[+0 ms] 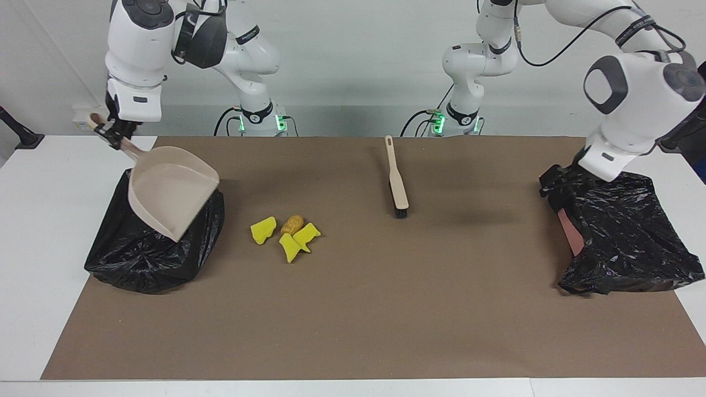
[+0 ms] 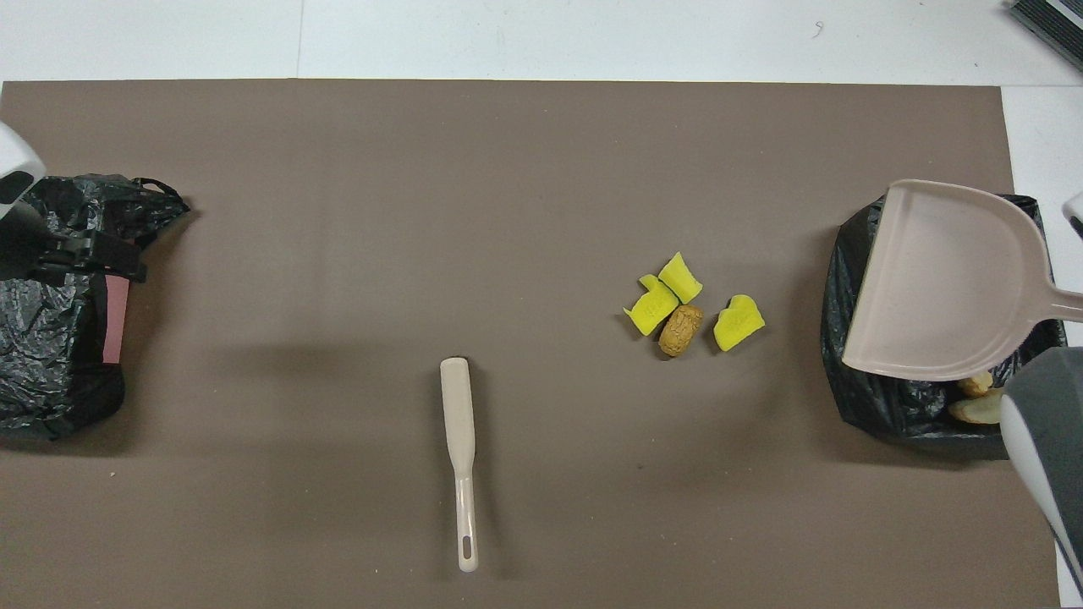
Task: Sweep and dump trash in bin
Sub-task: 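Bring the dustpan back and set it on the table with the right gripper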
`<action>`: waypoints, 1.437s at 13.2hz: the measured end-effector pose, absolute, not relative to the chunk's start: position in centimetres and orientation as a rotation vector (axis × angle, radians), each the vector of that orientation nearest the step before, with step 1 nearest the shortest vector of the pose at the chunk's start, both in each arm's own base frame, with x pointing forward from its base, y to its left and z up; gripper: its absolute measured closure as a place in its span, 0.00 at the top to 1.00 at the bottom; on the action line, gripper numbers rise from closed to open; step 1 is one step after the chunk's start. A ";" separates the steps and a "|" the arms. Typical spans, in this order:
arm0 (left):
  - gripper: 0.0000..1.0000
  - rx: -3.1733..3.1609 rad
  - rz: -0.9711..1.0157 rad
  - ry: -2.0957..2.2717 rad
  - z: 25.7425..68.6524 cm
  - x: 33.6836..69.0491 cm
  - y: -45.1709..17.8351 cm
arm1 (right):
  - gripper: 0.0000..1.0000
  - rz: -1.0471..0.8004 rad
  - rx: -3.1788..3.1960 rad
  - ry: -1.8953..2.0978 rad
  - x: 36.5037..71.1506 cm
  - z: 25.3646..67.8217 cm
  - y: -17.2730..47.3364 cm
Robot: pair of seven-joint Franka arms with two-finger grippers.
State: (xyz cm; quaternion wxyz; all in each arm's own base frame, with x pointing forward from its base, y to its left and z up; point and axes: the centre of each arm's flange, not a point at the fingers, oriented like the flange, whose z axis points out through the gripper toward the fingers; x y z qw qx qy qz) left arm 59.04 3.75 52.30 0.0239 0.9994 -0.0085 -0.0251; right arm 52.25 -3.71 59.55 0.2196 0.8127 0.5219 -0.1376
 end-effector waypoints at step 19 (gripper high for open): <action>1.00 3.135 -0.082 -0.084 60.6 53.9 0.5 | 0.32 0.109 3.186 -0.032 57.6 42.4 39.0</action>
